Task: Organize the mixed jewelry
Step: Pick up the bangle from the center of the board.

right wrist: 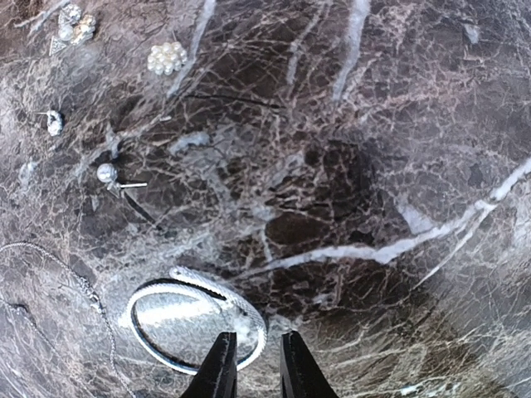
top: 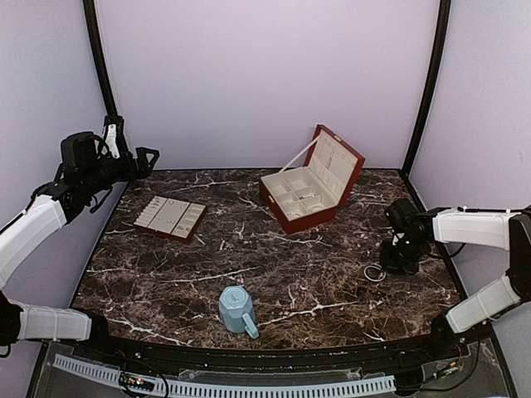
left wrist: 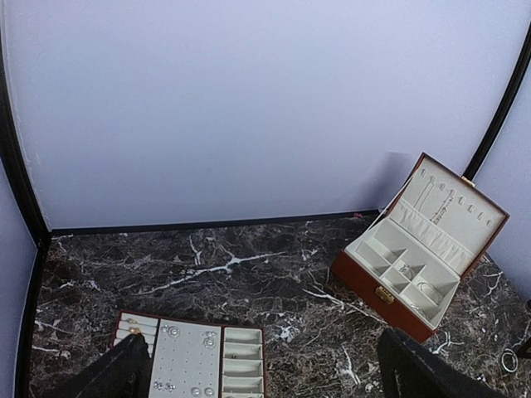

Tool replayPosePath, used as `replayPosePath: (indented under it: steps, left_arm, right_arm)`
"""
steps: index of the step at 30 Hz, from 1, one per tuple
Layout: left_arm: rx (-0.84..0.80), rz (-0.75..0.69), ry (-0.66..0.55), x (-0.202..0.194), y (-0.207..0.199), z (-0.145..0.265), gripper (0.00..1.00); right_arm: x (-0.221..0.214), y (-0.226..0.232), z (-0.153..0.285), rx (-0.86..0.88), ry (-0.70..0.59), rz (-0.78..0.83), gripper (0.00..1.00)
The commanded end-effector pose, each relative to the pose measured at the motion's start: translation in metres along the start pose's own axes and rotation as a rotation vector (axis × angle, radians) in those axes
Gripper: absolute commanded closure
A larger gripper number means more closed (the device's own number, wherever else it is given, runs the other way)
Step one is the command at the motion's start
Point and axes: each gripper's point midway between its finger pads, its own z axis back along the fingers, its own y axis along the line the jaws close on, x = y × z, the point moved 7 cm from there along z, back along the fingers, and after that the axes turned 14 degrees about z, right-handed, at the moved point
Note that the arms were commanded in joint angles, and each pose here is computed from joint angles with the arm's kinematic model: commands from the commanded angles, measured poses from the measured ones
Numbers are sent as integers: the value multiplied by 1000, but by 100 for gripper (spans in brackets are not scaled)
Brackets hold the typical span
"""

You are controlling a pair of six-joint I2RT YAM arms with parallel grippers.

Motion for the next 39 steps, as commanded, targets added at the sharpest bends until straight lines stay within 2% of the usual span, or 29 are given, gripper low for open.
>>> replayPosePath:
  steps: [1,8,13,27,34,39]
  left_arm:
    - [-18,-25,-50,14,-8,11,2]
    - [-17,-32,-61,16,-9,14,2]
    - [-19,-33,-63,16,-10,15,2]
    - [-43,-34,-87,20,-15,26,2]
    - [-34,-30,-80,18,-13,24,2]
    - [-49,-23,-78,19,-15,24,2]
  right_arm:
    - [9,6,1,3,-17,29,81]
    - [4,6,-7,-2,0,22,82]
    - [3,9,-11,-1,10,37,86]
    - [-12,0,-12,-97,61,12,89]
    - [-11,16,-14,47,30,14,97]
    - [-9,18,-8,40,21,29,100]
